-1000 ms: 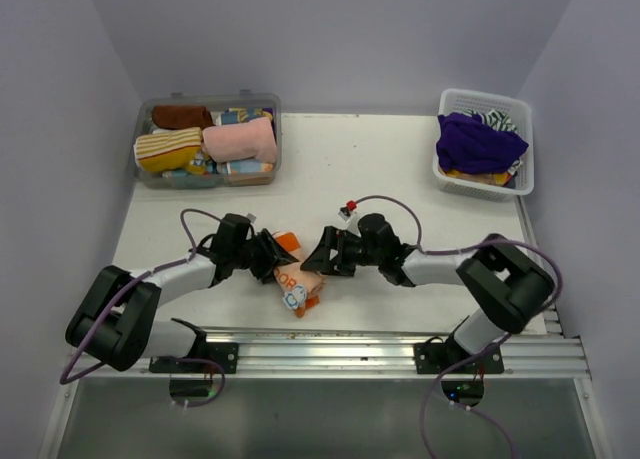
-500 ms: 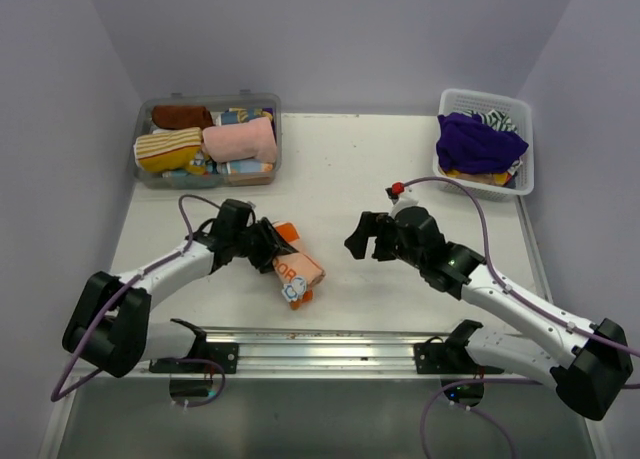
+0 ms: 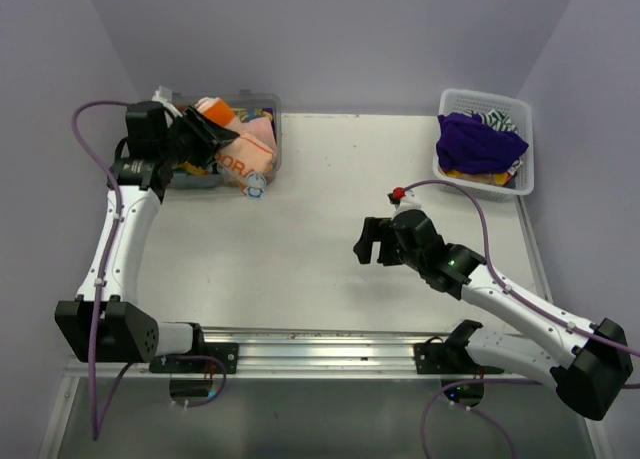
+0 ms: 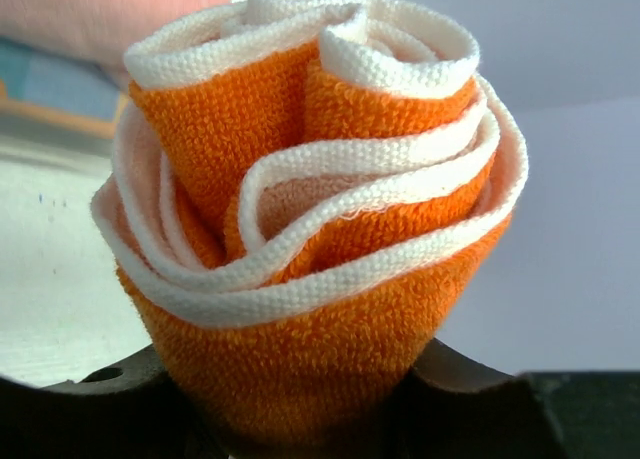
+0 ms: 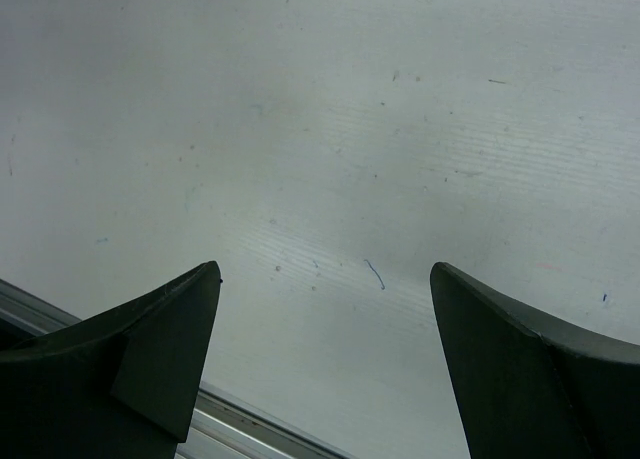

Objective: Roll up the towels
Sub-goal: Place the rolled towel into the container

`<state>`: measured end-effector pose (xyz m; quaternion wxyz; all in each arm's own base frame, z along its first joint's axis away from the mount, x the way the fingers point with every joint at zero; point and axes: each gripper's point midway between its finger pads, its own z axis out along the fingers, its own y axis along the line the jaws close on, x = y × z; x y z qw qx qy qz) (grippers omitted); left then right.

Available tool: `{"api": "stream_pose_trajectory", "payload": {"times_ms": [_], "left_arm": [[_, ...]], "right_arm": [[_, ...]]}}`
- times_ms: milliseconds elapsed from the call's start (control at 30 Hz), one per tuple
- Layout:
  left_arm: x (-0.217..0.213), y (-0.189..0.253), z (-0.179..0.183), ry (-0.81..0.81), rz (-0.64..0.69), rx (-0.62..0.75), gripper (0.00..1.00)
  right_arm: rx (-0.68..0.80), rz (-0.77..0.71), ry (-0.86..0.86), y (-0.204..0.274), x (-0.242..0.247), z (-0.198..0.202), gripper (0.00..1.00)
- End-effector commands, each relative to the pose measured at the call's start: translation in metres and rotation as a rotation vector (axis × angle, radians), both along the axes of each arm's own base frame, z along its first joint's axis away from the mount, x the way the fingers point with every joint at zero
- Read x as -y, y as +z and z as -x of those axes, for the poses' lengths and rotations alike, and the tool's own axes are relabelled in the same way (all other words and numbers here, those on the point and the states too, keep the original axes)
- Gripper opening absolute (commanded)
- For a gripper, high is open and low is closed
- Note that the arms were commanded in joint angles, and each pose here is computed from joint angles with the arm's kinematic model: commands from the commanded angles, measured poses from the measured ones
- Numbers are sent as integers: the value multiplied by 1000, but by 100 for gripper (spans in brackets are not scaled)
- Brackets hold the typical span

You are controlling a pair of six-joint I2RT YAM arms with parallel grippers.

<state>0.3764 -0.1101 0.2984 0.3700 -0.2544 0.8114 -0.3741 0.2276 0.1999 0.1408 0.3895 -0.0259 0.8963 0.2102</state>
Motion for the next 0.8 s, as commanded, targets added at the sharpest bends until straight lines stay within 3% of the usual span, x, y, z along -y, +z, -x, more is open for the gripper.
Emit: {"api": "stream_pose_trajectory", "payload": {"times_ms": [0,167,367,767], "left_arm": [[-27,32,-18,40,-23,71,29],[-55,65,-51,127,18,155,28],[-119,91,-103,318,101,283,25],[-186,62,-207,496,173,440,28]], "right_arm": [[22,7,-18,7,3,-5,89],[-1,-1,-15,3,0,-4,89],[-28,-8,-7,0,-6,-3,89],[-114,25,19,-20,-16,-2,89]]}}
